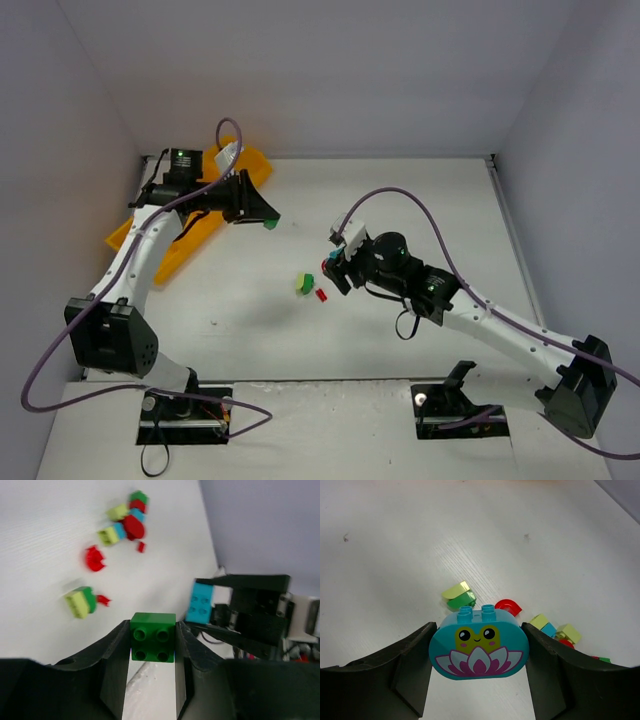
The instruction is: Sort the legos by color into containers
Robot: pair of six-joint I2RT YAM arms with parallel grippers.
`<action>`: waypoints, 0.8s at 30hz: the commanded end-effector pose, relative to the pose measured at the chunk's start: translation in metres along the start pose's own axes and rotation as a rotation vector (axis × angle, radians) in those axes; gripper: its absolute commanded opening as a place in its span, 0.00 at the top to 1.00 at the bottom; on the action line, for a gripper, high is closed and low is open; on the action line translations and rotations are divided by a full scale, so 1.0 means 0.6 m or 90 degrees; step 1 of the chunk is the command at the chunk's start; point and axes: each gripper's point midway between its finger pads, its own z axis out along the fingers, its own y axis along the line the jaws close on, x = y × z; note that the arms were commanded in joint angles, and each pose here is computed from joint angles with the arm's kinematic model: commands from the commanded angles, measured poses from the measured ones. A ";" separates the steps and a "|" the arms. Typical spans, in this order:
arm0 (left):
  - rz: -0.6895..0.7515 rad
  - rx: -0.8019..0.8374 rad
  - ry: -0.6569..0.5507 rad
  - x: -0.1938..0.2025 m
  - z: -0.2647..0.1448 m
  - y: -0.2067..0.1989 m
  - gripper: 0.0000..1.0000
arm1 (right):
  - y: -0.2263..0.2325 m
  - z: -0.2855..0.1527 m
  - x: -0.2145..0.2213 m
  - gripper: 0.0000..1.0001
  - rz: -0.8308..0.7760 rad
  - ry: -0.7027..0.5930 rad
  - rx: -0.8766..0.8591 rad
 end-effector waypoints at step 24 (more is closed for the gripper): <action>-0.216 -0.890 -0.420 -0.047 -0.409 0.419 1.00 | 0.004 0.024 -0.037 1.00 0.056 -0.030 -0.009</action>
